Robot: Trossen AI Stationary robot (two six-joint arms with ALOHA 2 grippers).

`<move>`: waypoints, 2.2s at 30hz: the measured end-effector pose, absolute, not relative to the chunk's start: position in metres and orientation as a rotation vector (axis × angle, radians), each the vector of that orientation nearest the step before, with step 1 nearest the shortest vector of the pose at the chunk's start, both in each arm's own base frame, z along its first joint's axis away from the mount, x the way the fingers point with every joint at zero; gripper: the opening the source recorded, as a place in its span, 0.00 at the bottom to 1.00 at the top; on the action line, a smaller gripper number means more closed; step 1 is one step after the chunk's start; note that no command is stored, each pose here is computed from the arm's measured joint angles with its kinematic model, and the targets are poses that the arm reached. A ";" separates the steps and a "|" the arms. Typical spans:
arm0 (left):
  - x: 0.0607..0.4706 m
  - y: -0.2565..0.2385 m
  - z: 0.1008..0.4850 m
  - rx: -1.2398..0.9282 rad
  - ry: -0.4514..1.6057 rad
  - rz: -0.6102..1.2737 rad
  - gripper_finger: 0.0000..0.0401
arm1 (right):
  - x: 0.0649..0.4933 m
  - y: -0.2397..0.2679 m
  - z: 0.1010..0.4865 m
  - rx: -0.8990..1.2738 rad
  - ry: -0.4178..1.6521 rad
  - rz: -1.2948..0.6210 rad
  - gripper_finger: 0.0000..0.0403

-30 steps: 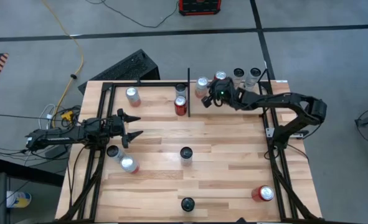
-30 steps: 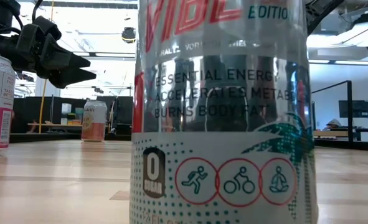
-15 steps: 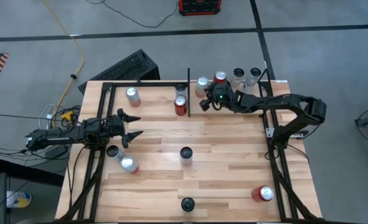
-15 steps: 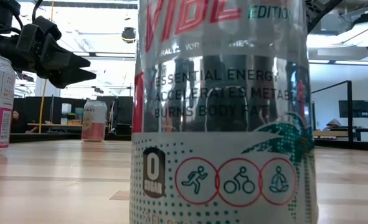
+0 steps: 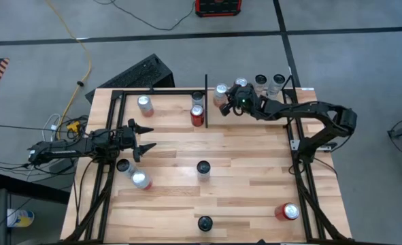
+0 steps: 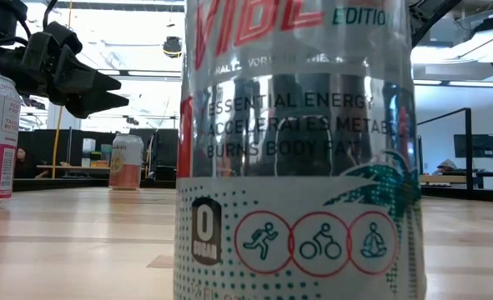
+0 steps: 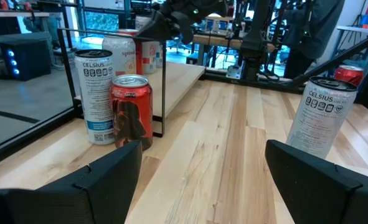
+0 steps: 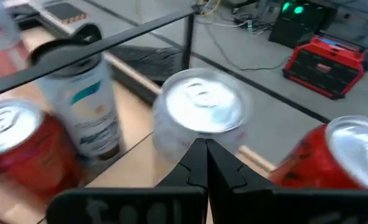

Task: Place canned beverage on shelf
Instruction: Put the white soda can on the shelf

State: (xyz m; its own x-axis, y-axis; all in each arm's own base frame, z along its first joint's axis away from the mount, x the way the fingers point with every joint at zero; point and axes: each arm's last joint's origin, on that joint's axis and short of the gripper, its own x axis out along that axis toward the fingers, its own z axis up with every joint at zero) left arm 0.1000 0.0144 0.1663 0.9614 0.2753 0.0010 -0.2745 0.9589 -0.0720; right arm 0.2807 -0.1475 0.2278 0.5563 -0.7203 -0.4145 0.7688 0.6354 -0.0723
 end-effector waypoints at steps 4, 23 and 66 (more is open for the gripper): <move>0.100 0.014 0.166 -0.072 -0.011 0.279 0.82 | 0.280 -0.149 0.228 0.122 0.425 -0.885 0.05; 0.100 0.014 0.166 -0.072 -0.012 0.279 0.82 | 0.286 -0.135 0.227 0.112 0.438 -0.853 0.05; 0.100 0.014 0.166 -0.071 -0.011 0.279 0.82 | 0.315 -0.146 0.210 0.042 0.473 -0.877 0.05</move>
State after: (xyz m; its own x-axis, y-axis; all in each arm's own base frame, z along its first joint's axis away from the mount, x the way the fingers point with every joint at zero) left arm 0.1000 0.0144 0.1663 0.9614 0.2753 0.0009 -0.2745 0.9589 -0.0720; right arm 0.3150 -0.1456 0.2100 0.5431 -0.7296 -0.4155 0.7478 0.6454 -0.1560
